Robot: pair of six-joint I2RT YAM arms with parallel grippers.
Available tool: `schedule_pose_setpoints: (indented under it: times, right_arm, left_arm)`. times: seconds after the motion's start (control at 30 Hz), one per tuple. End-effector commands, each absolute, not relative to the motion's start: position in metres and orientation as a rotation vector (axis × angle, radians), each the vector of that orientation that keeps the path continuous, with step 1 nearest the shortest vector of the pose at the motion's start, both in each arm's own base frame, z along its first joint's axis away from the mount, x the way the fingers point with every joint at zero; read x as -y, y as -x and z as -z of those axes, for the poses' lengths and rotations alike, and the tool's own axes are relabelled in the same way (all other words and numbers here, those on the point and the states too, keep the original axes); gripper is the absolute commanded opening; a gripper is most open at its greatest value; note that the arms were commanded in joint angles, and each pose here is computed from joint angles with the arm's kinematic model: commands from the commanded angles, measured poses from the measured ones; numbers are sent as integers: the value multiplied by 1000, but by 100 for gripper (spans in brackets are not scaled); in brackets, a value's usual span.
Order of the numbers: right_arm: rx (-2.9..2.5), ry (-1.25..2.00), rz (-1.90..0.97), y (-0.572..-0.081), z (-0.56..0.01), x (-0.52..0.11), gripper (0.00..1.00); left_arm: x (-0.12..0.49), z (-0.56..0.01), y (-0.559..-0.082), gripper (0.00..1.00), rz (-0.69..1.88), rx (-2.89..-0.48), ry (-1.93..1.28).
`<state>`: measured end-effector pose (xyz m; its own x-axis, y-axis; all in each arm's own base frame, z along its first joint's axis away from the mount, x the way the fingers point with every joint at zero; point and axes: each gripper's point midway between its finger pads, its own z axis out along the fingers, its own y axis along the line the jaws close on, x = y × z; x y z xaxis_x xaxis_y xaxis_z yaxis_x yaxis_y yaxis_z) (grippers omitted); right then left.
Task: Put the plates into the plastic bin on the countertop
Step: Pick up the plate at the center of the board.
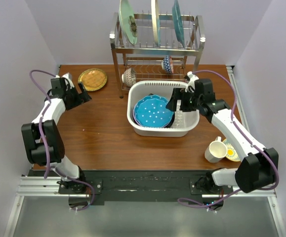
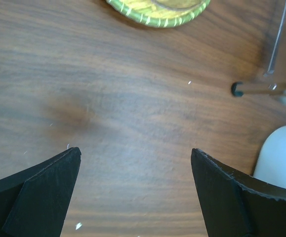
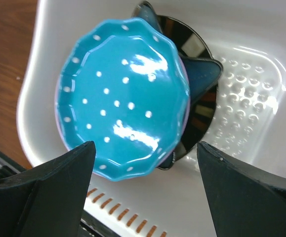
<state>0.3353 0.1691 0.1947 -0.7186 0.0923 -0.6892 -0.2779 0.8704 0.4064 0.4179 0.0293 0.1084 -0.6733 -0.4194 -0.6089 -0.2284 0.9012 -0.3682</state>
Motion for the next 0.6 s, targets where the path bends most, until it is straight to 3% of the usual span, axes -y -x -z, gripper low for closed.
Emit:
schedule_pose_setpoints:
  times: [0.0, 0.37, 0.47, 0.57]
  right_arm:
    - [-2146, 147, -777, -345, -235, -188, 87]
    - [-2071, 163, -894, -340, -254, -202, 87]
    - [-2075, 170, -898, -337, -253, -202, 87]
    - [-2063, 171, -895, -333, -257, -200, 87]
  left_arm:
    - [-26, -135, -453, 98, 433, -2233, 513]
    - [-38, -117, -519, 91, 541, -2169, 705]
    - [-42, -110, -534, 84, 548, -2155, 749]
    - [-43, -100, -548, 69, 579, -2151, 779]
